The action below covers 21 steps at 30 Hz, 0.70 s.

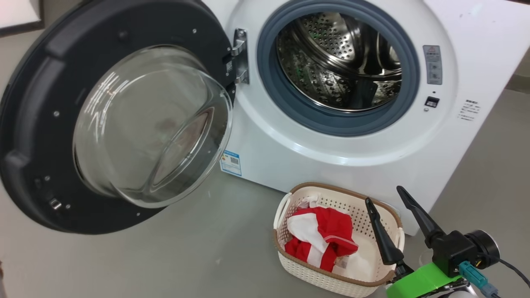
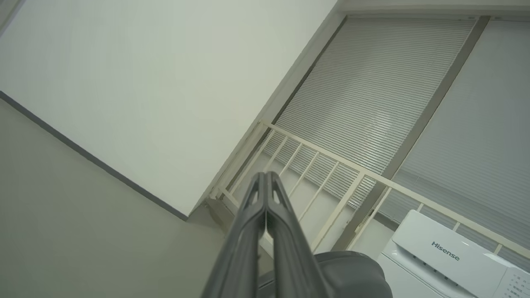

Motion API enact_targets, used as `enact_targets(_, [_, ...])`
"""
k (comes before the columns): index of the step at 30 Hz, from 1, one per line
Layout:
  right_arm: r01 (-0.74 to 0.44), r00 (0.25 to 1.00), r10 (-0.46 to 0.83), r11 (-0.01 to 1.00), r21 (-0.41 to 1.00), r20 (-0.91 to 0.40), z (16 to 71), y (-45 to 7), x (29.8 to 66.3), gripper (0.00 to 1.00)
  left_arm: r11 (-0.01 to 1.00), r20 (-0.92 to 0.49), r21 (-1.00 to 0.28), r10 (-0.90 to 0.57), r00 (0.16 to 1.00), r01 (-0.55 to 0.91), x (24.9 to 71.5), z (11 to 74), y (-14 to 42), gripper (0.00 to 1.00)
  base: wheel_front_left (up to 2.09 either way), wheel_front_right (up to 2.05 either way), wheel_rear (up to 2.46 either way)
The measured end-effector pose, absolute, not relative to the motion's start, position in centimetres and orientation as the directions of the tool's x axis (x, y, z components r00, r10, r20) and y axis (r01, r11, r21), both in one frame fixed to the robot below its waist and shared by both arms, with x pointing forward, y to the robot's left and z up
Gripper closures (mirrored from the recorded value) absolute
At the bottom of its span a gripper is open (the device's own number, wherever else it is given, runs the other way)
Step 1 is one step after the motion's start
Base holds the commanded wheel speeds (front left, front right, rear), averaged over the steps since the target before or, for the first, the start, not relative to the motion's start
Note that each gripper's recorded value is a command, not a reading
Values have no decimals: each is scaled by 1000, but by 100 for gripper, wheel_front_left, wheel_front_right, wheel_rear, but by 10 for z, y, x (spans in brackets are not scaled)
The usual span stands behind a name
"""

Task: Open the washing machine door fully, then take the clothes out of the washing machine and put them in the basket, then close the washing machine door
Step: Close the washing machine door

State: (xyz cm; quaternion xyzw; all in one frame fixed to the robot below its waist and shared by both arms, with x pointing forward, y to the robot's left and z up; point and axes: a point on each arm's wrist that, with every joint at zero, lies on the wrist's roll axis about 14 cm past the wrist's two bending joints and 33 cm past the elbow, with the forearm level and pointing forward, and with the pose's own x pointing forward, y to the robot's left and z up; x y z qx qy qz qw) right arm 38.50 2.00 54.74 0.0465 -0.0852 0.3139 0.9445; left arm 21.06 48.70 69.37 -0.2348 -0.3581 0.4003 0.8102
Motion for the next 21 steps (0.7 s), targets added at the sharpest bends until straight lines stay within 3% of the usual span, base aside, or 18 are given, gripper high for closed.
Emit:
enact_targets(9, [-553,821,540,833,25,185,549,-1,381,0,427,178,-818,825,536,-386,239,657,510,100,0,0,0])
enact_targets(21, [-553,822,543,833,14,171,546,-2,383,0,304,-32,-881,726,687,-363,273,624,516,100,0,0,0])
